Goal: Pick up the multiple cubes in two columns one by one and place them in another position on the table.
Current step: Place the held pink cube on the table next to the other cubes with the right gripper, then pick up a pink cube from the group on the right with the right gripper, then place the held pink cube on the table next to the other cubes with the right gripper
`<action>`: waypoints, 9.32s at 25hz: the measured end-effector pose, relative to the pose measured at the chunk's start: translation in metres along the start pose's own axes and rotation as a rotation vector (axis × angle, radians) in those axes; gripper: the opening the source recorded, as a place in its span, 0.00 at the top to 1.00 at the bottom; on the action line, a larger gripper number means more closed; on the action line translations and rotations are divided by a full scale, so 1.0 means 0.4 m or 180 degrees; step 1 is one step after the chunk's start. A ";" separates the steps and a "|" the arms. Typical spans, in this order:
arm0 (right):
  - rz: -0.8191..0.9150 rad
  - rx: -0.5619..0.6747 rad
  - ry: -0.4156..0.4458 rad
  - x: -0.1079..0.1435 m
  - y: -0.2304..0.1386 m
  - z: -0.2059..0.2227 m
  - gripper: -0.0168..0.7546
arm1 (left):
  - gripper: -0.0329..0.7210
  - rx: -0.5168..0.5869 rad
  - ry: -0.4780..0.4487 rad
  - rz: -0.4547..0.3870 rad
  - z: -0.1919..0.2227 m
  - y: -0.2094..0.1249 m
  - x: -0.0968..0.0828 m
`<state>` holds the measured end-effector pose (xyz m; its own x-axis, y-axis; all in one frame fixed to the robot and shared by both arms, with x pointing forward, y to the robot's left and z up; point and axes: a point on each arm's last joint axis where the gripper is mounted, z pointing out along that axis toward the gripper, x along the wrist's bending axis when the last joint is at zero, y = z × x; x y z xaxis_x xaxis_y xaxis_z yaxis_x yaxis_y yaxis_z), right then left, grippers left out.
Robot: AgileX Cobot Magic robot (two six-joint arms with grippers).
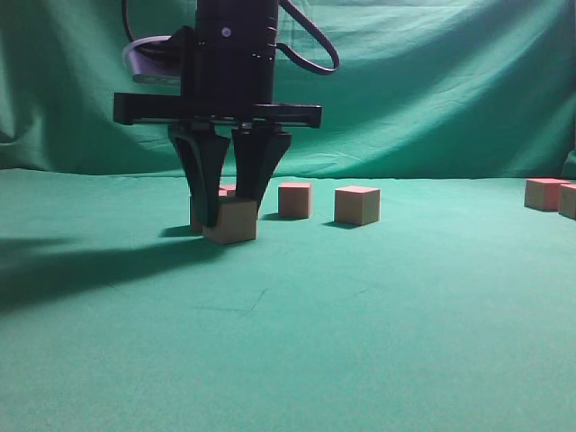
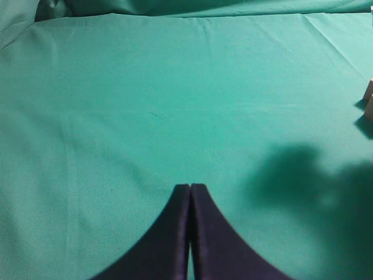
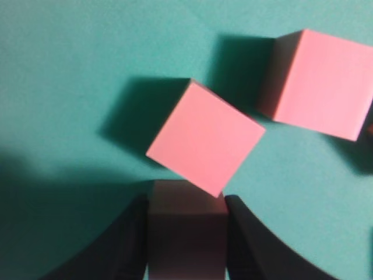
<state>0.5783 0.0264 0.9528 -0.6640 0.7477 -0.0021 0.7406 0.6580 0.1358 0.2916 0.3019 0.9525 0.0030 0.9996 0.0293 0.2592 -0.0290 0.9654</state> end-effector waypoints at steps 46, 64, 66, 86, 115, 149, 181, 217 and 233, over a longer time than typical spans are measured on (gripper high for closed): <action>0.0265 -0.1968 -0.0488 -0.055 -0.192 -0.729 0.28 | 0.96 0.0000 0.0000 0.0000 0.000 0.000 0.000; 0.2110 -0.1402 -0.1356 -0.298 -0.649 -0.674 0.28 | 0.96 0.0000 0.0000 0.0000 0.000 0.000 0.000; 0.2334 -0.1174 -0.1344 -0.342 -0.669 -0.640 0.28 | 0.96 0.0000 0.0000 0.0000 0.000 0.000 0.000; 0.2951 0.0006 -0.0865 -0.678 -0.630 -0.220 0.28 | 0.96 0.0000 0.0000 0.0000 0.000 0.000 0.000; 0.2827 -0.0010 -0.0705 -0.755 -0.606 -0.040 0.64 | 0.96 0.0000 0.0000 0.0000 0.000 0.000 0.000; -0.0901 -0.0202 0.0104 0.024 -0.168 -0.216 0.64 | 0.96 0.0000 0.0000 0.0000 0.000 0.000 0.000; -0.1085 0.0101 -0.0082 -0.017 -0.087 0.004 0.64 | 0.96 0.0000 0.0000 0.0000 0.000 0.000 0.000; -0.1036 0.0170 -0.0072 -0.017 -0.092 0.004 0.25 | 0.96 0.0000 0.0000 0.0000 0.000 0.000 0.000; -0.0659 -0.0424 -0.0168 -0.024 -0.137 -0.275 0.22 | 0.96 0.0000 0.0000 0.0000 0.000 0.000 0.000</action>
<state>0.5326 -0.0264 1.0544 -0.7912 0.6041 -0.0949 0.5669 0.7828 0.2566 0.2916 0.3019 0.9525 0.0030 0.9996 0.0293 0.2592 -0.0290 0.9654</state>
